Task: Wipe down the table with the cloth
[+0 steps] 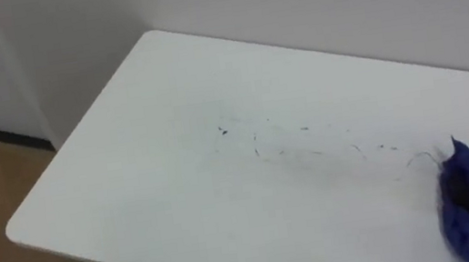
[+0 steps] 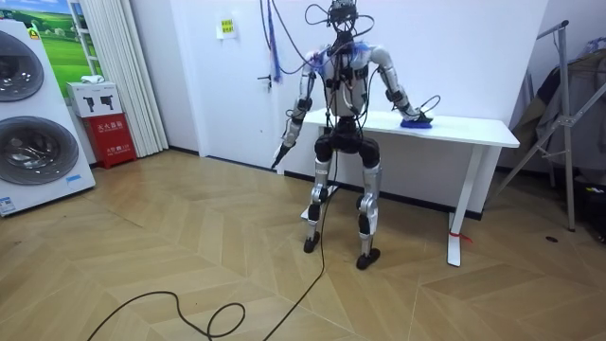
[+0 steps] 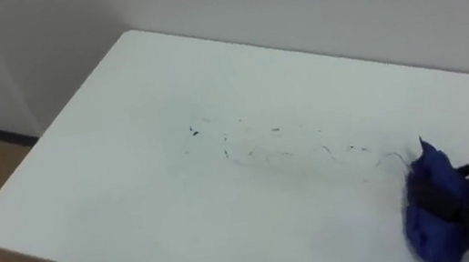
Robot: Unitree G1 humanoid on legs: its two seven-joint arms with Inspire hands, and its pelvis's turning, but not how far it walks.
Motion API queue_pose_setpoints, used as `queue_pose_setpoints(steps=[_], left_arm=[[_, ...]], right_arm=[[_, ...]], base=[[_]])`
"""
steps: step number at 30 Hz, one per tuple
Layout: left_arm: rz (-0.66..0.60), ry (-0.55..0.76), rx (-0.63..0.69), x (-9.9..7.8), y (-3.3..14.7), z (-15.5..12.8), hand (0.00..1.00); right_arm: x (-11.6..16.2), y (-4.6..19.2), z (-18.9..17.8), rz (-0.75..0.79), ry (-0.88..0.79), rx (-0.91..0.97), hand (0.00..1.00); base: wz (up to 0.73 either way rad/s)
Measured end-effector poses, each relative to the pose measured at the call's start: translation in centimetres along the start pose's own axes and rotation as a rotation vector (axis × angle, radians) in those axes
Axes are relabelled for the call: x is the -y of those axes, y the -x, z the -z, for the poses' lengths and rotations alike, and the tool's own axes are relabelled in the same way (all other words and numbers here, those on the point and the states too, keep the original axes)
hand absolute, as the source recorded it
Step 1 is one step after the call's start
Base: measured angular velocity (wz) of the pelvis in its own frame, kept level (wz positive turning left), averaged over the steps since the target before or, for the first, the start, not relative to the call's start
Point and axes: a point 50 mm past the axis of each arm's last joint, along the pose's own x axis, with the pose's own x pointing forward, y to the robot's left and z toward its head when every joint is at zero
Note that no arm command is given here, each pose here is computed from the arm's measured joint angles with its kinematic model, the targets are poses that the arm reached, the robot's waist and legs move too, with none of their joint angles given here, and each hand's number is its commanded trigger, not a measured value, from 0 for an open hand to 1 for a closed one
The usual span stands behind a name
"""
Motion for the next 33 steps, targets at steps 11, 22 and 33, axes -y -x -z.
queue_pose_setpoints(steps=[11, 22, 33], left_arm=[[0.108, -0.032, -0.007, 2.5, 0.4, -0.6, 0.0], [0.05, -0.003, -0.225, -0.2, 2.3, 7.2, 0.0], [0.036, -0.009, 0.043, 0.6, 0.7, 0.4, 0.0]], right_arm=[[-4.1, -0.3, -22.1, -0.224, 0.056, 0.57, 1.0], [0.9, -0.6, 0.2, -0.023, 0.004, 0.02, 1.0], [3.3, 0.8, 5.6, 0.029, 0.005, -0.184, 1.0]], base=[[-0.33], [0.45], [-0.35]])
